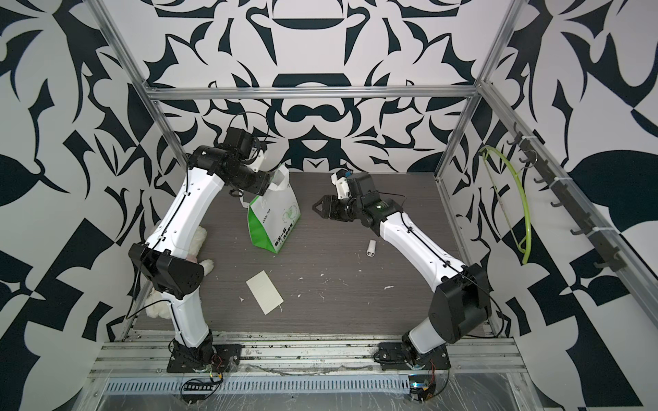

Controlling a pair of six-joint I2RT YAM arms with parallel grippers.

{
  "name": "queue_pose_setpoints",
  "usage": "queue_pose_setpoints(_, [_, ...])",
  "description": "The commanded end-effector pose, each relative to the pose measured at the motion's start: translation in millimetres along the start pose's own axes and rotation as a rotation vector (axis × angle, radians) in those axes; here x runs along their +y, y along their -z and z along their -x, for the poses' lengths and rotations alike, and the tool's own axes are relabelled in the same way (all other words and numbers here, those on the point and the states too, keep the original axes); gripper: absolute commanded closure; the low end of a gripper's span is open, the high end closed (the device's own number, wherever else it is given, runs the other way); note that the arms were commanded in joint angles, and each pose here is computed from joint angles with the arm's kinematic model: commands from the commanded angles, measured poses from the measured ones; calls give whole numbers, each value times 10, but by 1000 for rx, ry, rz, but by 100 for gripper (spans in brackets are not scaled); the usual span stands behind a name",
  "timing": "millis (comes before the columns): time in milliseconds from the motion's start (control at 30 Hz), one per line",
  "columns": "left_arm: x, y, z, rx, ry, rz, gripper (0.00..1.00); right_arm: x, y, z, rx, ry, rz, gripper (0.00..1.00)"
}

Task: Staple the receipts to the bags
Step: Adjust the takeout bag at the center of the board.

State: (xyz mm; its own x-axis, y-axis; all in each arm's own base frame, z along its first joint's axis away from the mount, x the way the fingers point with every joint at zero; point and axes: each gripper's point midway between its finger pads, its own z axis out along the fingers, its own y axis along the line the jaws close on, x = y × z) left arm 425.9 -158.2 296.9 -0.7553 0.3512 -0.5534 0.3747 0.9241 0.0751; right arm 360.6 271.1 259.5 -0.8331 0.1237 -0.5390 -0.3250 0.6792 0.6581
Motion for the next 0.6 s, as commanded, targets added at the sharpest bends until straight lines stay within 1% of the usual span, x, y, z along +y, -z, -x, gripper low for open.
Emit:
queue_pose_setpoints(0, [66,236,40,-54,16,24,38,102,116,67,-28,17,25,47])
queue_pose_setpoints(200, [158,433,58,-95,30,55,37,94,105,66,-26,12,24,47])
queue_pose_setpoints(300, [218,539,14,-110,61,62,37,97,114,61,-25,13,23,47])
queue_pose_setpoints(400, [216,648,-88,-145,125,35,38,81,119,32,-18,19,18,47])
queue_pose_setpoints(500, [168,767,-238,-217,219,-19,38,68,126,-30,-2,31,22,47])
queue_pose_setpoints(567, [255,919,-380,-284,328,-8,38,52,128,-92,15,42,24,47])
